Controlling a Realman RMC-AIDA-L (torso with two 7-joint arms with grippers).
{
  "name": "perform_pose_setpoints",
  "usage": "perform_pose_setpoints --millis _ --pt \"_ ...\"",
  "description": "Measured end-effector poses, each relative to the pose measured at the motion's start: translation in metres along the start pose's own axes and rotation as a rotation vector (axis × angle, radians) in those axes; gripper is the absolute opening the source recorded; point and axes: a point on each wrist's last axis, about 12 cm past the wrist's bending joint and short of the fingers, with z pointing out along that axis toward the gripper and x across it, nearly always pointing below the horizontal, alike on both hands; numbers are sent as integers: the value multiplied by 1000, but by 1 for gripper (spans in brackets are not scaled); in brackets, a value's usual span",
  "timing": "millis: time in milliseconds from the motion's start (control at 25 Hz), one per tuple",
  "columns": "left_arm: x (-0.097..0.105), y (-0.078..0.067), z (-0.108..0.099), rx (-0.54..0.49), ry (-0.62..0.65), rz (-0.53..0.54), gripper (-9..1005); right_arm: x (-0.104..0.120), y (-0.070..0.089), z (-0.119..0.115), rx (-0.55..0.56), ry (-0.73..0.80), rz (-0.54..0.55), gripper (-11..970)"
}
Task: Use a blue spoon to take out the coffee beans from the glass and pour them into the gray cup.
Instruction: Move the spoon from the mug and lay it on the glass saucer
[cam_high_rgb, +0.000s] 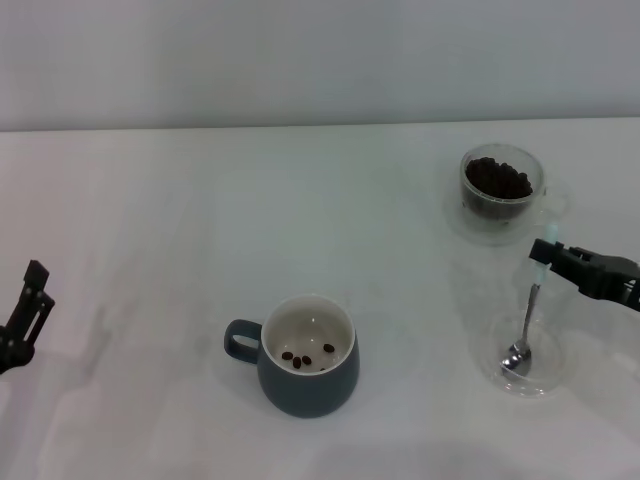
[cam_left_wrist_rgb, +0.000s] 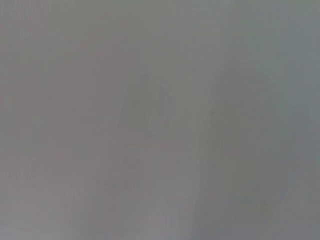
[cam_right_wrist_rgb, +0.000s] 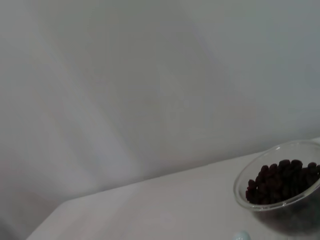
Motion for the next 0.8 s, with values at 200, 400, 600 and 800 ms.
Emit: perform_pose_setpoints --millis 200,400,600,800 --pt "-1 0 3 5 -6 0 802 3 1 2 -1 10 17 160" --pt "-1 -1 3 5 -6 -1 802 4 -1 6 20 41 48 158" --pt "-1 -1 3 6 -8 -2 801 3 -1 16 25 93 62 152" --pt "-1 -1 4 7 -10 -2 802 3 1 22 24 97 71 154"
